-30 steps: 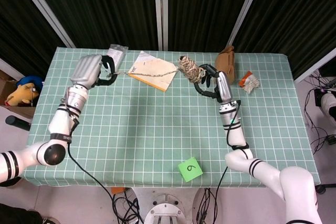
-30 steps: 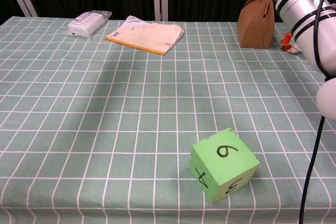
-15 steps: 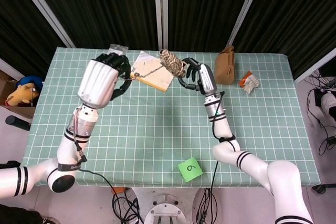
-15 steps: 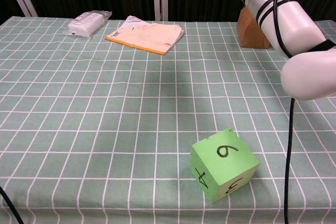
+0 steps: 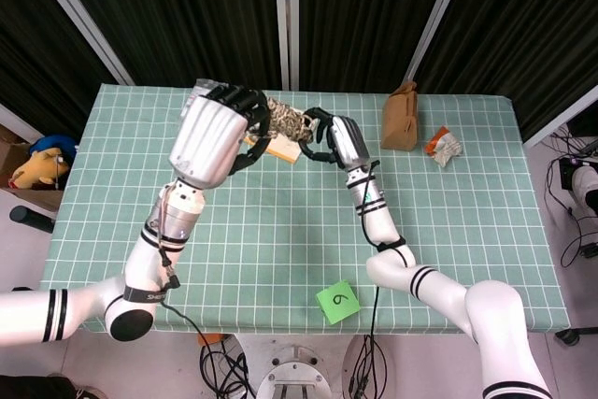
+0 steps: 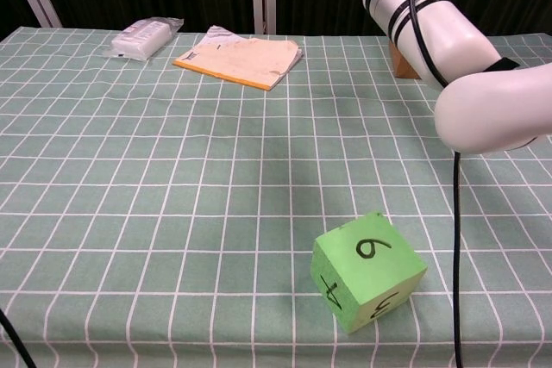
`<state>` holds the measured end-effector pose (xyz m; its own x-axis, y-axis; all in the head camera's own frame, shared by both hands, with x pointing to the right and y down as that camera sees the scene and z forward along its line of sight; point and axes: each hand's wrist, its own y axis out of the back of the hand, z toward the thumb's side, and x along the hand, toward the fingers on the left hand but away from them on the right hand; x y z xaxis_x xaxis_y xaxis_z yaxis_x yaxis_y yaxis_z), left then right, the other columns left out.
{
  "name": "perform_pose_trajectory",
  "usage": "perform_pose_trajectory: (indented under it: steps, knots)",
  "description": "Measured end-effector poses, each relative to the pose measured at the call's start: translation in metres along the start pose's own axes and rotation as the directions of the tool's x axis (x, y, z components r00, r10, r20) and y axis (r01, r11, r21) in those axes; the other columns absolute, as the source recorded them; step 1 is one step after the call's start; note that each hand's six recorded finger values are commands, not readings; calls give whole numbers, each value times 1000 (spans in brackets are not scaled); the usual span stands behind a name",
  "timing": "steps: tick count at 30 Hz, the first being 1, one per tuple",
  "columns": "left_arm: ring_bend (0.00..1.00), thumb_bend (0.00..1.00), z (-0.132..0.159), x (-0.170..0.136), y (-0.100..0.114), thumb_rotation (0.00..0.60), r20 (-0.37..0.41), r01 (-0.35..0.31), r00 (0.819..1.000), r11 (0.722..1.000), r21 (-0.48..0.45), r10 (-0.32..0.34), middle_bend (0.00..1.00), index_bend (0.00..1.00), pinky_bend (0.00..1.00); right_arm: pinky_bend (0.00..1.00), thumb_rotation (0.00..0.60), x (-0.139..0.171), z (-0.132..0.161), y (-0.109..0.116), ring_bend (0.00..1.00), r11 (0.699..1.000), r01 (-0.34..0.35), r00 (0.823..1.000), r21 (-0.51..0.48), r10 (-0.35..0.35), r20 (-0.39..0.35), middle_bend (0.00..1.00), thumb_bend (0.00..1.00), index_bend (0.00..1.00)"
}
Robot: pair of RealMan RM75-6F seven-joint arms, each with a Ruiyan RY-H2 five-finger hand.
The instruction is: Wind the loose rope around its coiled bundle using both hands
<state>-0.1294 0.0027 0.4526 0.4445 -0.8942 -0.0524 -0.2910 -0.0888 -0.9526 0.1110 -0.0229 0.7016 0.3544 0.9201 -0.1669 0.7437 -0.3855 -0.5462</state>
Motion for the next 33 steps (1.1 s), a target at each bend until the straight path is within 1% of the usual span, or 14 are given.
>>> perform_pose_trajectory:
  steps: [4,7,10,14,18,21,23,25,28,33]
  knots:
    - [422,544,8,9,-2,600,-24,49,998,996,-75,-51,462,819,525,816,600,-2,3,-8,639,999,-28,1000,23,28,3,650,675,865]
    - [422,544,14,16,-3,600,-47,86,995,986,-142,-94,462,818,526,816,600,-2,4,-14,639,998,-46,999,41,46,0,650,677,864]
    - [422,543,19,23,-5,600,-75,119,987,968,-220,-139,463,819,526,816,600,-3,5,-18,640,997,-63,998,45,63,2,651,678,864]
    - [422,543,28,33,-6,600,-106,159,973,933,-323,-203,464,818,527,816,600,-1,9,-27,640,993,-102,995,55,102,-7,655,674,867]
    - [422,544,41,44,-6,600,-114,191,961,904,-382,-251,464,819,527,816,600,2,17,-34,639,987,-144,989,67,147,-36,657,670,871]
    - [422,544,50,55,-6,600,-118,210,954,894,-395,-277,465,819,527,816,600,7,23,-39,640,981,-173,981,87,179,-69,657,671,872]
    - [422,545,52,61,-6,600,-126,214,951,896,-389,-282,467,819,527,816,600,12,27,-41,639,976,-190,975,106,200,-94,657,667,873]
    - [422,545,49,69,-6,600,-142,213,949,904,-371,-282,471,819,528,816,600,16,29,-42,639,972,-205,969,117,219,-115,657,661,873]
    - [422,545,40,81,-6,600,-171,205,945,912,-356,-279,473,819,529,816,600,24,32,-43,640,964,-236,956,121,253,-149,658,671,874]
    - [422,541,15,99,-8,600,-238,197,927,918,-343,-288,469,819,528,816,600,38,39,-38,640,956,-277,933,95,291,-212,658,668,874]
